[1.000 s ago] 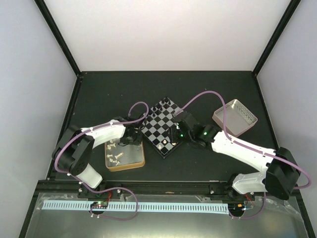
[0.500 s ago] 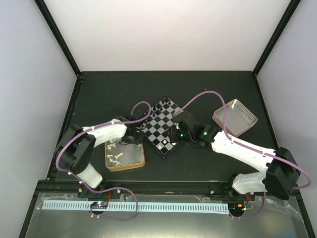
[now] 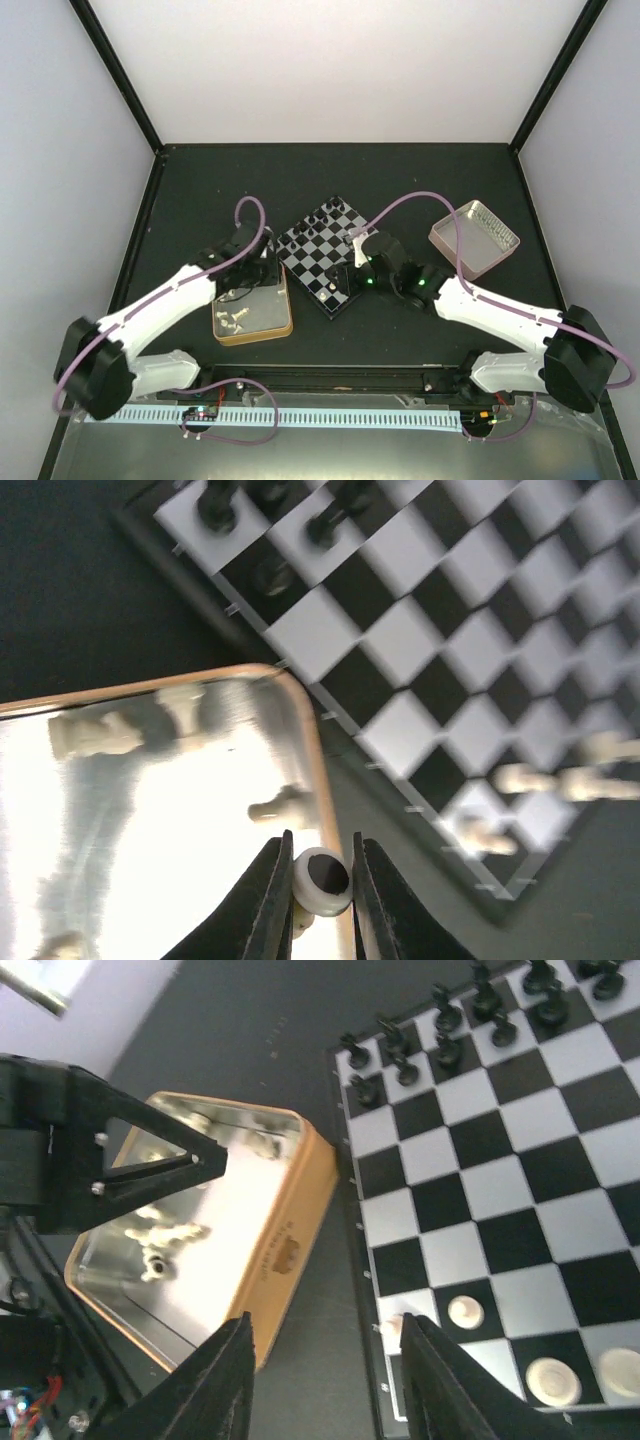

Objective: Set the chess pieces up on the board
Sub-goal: Pick up the chess piece from the storage box, then place the chess piece on the chessboard.

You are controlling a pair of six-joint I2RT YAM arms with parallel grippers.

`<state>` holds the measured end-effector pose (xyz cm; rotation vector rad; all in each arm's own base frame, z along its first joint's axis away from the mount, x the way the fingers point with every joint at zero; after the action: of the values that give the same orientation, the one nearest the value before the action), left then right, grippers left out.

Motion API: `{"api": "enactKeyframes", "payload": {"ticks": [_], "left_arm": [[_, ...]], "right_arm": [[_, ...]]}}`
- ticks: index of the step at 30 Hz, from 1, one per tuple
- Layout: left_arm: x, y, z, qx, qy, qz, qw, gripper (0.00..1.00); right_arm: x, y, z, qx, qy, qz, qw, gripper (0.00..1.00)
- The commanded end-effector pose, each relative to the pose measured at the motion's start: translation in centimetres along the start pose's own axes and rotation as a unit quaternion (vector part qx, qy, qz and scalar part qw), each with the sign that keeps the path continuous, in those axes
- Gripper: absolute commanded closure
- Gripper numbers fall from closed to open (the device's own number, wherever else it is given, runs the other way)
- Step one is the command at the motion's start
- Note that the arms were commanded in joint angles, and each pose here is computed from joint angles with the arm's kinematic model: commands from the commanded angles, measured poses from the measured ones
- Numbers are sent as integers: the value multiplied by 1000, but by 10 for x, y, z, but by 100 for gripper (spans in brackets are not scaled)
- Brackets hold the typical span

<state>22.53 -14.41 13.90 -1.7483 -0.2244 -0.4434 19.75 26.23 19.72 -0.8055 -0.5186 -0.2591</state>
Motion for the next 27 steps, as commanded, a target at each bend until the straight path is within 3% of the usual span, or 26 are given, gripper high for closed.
{"api": "enactKeyframes", "payload": {"ticks": [1, 5, 9, 12, 14, 21, 27], "left_arm": [[23, -55, -30, -139, -88, -76, 983, 90], [38, -104, -48, -245, -156, -121, 949, 89], [45, -137, -60, -358, -233, -145, 892, 89], [44, -146, -66, -431, -300, -123, 842, 90], [40, -147, -69, -456, -327, -100, 822, 91], [33, -155, -67, -491, -363, -82, 788, 92], [29, -156, -66, -500, -378, -79, 775, 91]], "right_arm": [[13, -10, 34, 109, -72, -66, 989, 54], [19, -18, 57, 142, -113, -125, 976, 45], [24, -26, 77, 159, -139, -184, 960, 41], [26, -31, 86, 168, -143, -217, 951, 41], [29, -33, 90, 176, -133, -229, 948, 42], [37, -38, 97, 200, -110, -254, 940, 50], [35, -31, 102, 206, -108, -238, 943, 59]]}}
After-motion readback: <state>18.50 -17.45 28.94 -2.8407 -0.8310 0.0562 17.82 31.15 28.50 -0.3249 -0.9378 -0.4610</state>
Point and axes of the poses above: each gripper's point midway between its finger pads, its own y axis out along the fingers, its own z axis along the line the jaws close on, x = y × z, the point moved 6 cm from there along -y, back along the fingers, and after that the axes turned 11 degrees about y, right-handed, at the moved point
